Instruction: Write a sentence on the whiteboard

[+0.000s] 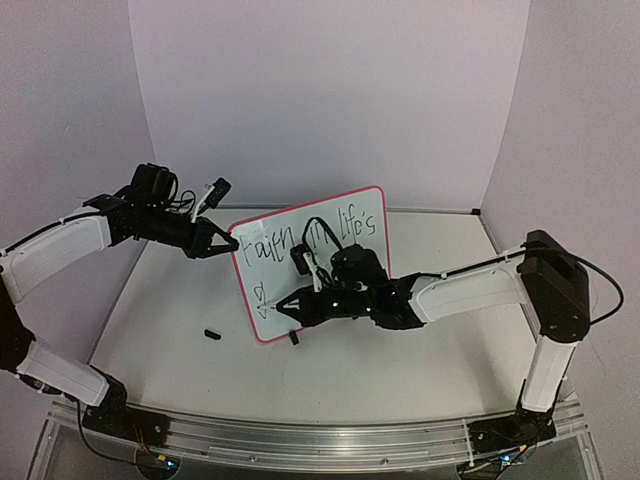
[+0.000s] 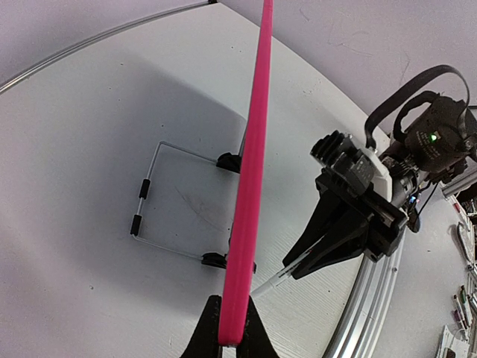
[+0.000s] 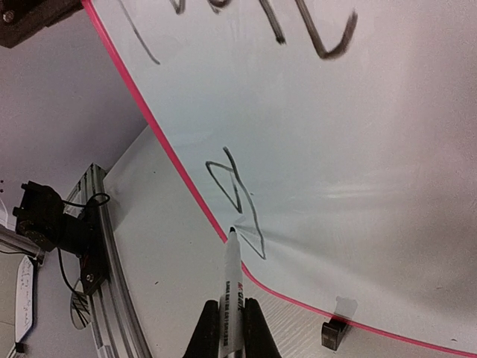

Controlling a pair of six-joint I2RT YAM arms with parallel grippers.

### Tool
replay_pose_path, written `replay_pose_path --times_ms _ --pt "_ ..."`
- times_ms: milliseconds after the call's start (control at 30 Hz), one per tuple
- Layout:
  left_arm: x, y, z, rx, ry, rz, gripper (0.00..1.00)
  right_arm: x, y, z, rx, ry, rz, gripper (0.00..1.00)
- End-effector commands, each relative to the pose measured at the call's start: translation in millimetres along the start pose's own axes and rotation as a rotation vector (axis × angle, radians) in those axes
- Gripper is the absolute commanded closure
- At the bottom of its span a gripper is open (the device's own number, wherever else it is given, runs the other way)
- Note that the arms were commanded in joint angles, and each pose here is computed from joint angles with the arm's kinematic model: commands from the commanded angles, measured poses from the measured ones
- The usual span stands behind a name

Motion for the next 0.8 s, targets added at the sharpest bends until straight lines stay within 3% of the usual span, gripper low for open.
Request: replay_pose_path --times_ms 0,267,767 --pt "12.2 -10.8 7.4 0.032 0.042 -0.014 1.0 26.6 56.4 -38.5 -0.174 0.045 -0.033 1.0" --pt "12.0 -10.6 6.7 0.03 0.044 -0.012 1.0 3.3 47.1 -46.7 -0.164 -0.051 -0.016 1.0" --pt "12.1 -10.4 6.2 0.029 0.049 -0.01 1.0 -14.4 44.4 -31.6 -0.141 -0.059 0.021 1.0"
Point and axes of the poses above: each gripper's point midway between its finger pads, its own z axis out along the fingers, its own x axis along the line the jaws close on, y = z × x, the point moved 1 cm from there along -z, back along the fingers, and after that the axes turned 9 degrees about -z, right-handed, at the moved point
